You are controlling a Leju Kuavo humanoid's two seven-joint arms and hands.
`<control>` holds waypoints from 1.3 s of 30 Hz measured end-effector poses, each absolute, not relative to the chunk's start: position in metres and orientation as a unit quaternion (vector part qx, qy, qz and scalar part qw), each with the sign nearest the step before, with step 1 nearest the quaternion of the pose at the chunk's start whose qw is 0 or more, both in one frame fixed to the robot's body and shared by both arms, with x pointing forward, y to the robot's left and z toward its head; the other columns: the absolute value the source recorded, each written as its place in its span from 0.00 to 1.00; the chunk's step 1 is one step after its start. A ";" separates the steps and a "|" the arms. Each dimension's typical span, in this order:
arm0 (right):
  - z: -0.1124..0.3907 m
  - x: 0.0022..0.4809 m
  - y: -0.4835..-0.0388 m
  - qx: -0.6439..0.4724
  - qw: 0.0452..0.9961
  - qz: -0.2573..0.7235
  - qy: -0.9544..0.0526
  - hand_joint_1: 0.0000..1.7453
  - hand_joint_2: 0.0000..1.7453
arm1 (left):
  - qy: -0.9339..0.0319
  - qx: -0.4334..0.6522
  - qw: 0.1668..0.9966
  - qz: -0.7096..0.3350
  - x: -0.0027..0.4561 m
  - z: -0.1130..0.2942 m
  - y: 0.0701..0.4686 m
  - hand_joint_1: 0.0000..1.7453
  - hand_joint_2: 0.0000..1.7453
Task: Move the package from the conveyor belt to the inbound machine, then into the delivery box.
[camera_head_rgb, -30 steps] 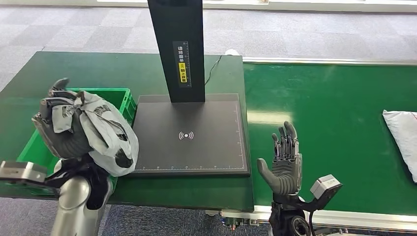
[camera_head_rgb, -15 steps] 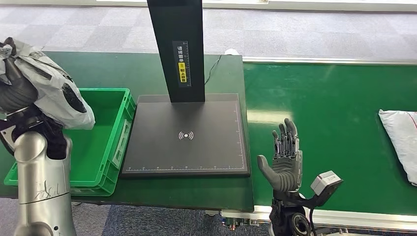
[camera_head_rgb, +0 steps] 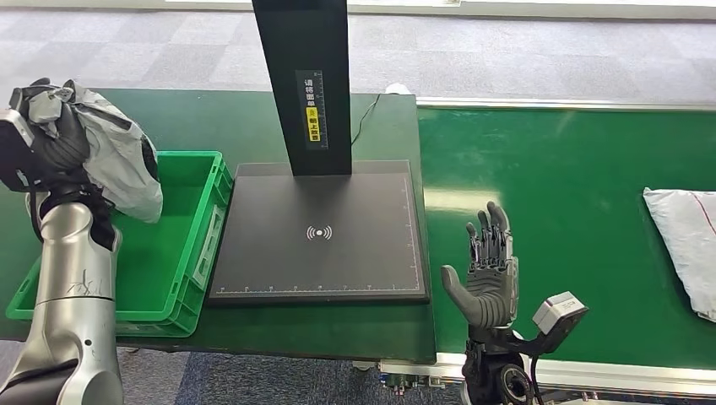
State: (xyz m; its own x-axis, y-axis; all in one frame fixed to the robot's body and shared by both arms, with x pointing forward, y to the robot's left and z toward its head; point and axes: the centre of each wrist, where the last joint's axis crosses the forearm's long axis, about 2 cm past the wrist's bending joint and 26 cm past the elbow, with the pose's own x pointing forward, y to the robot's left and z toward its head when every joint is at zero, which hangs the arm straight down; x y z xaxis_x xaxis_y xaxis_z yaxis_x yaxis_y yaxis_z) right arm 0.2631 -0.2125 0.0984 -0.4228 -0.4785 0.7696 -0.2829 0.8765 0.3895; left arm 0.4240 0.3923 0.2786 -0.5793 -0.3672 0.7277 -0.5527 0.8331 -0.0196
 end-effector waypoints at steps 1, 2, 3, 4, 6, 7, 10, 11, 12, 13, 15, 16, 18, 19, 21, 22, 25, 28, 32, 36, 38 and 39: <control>0.098 0.263 -0.213 0.227 0.487 -0.100 -0.837 0.00 1.00 | -0.878 0.261 0.381 0.123 0.425 0.277 0.393 1.00 1.00; 0.098 0.263 -0.213 0.227 0.487 -0.100 -0.837 0.00 1.00 | -0.877 0.261 0.384 0.124 0.426 0.276 0.393 1.00 1.00; 0.098 0.263 -0.213 0.227 0.487 -0.100 -0.837 0.00 1.00 | -0.876 0.261 0.387 0.124 0.427 0.275 0.393 1.00 1.00; 0.098 0.263 -0.213 0.227 0.487 -0.100 -0.837 0.00 1.00 | -0.875 0.261 0.390 0.124 0.427 0.273 0.393 1.00 1.00; 0.098 0.263 -0.213 0.227 0.487 -0.101 -0.837 0.00 1.00 | -0.873 0.261 0.394 0.123 0.428 0.271 0.393 1.00 1.00; 0.098 0.263 -0.213 0.227 0.487 -0.101 -0.837 0.00 1.00 | -0.872 0.261 0.396 0.123 0.428 0.270 0.393 1.00 1.00; 0.098 0.263 -0.213 0.227 0.487 -0.100 -0.838 0.00 1.00 | -0.870 0.260 0.401 0.123 0.428 0.268 0.393 1.00 1.00; 0.098 0.263 -0.213 0.227 0.487 -0.100 -0.838 0.00 1.00 | -0.869 0.260 0.402 0.123 0.429 0.267 0.393 1.00 1.00; 0.098 0.263 -0.213 0.226 0.487 -0.100 -0.838 0.00 1.00 | -0.869 0.260 0.403 0.122 0.429 0.267 0.393 0.99 1.00; 0.098 0.263 -0.213 0.226 0.487 -0.100 -0.838 0.00 1.00 | -0.868 0.259 0.405 0.120 0.429 0.266 0.392 0.94 1.00; 0.098 0.263 -0.213 0.226 0.487 -0.100 -0.837 0.00 1.00 | -0.866 0.256 0.416 0.107 0.431 0.267 0.392 0.46 1.00; 0.098 0.263 -0.214 0.227 0.487 -0.100 -0.837 0.00 1.00 | -0.863 0.255 0.425 0.094 0.433 0.266 0.391 0.22 1.00; 0.098 0.263 -0.214 0.227 0.487 -0.100 -0.837 0.00 1.00 | -0.855 0.258 0.447 0.057 0.438 0.264 0.386 0.00 1.00; 0.098 0.263 -0.214 0.227 0.487 -0.100 -0.837 0.00 1.00 | -0.850 0.260 0.457 0.038 0.442 0.262 0.383 0.00 1.00; 0.098 0.263 -0.214 0.228 0.487 -0.099 -0.837 0.00 1.00 | -0.837 0.263 0.480 -0.002 0.447 0.255 0.373 0.00 1.00; 0.098 0.263 -0.214 0.228 0.487 -0.099 -0.837 0.00 1.00 | -0.831 0.263 0.491 -0.021 0.449 0.251 0.368 0.00 1.00; 0.098 0.263 -0.214 0.230 0.487 -0.096 -0.837 0.00 1.00 | -0.817 0.261 0.509 -0.067 0.452 0.240 0.353 0.00 1.00; 0.098 0.263 -0.213 0.232 0.485 -0.095 -0.838 0.00 1.00 | -0.819 0.251 0.509 -0.079 0.452 0.236 0.346 0.00 1.00; 0.100 0.265 -0.212 0.230 0.482 -0.095 -0.840 0.00 1.00 | -0.824 0.239 0.506 -0.085 0.446 0.236 0.342 0.00 1.00; 0.100 0.266 -0.212 0.227 0.483 -0.097 -0.841 0.00 1.00 | -0.829 0.233 0.500 -0.090 0.442 0.238 0.338 0.00 1.00; 0.100 0.265 -0.212 0.224 0.484 -0.098 -0.840 0.00 1.00 | -0.836 0.228 0.491 -0.084 0.441 0.240 0.337 0.00 1.00; 0.099 0.264 -0.212 0.222 0.486 -0.099 -0.840 0.00 1.00 | -0.843 0.224 0.482 -0.077 0.440 0.241 0.336 0.00 1.00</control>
State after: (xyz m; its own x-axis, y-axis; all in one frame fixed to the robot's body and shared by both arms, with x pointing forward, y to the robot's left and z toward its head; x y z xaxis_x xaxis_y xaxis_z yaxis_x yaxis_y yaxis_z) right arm 0.2638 -0.2123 0.0989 -0.4302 -0.4689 0.7714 -0.2761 0.8819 0.3821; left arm 0.4403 0.3359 0.2414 -0.4339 -0.4520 0.7794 -0.3042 0.8877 0.3455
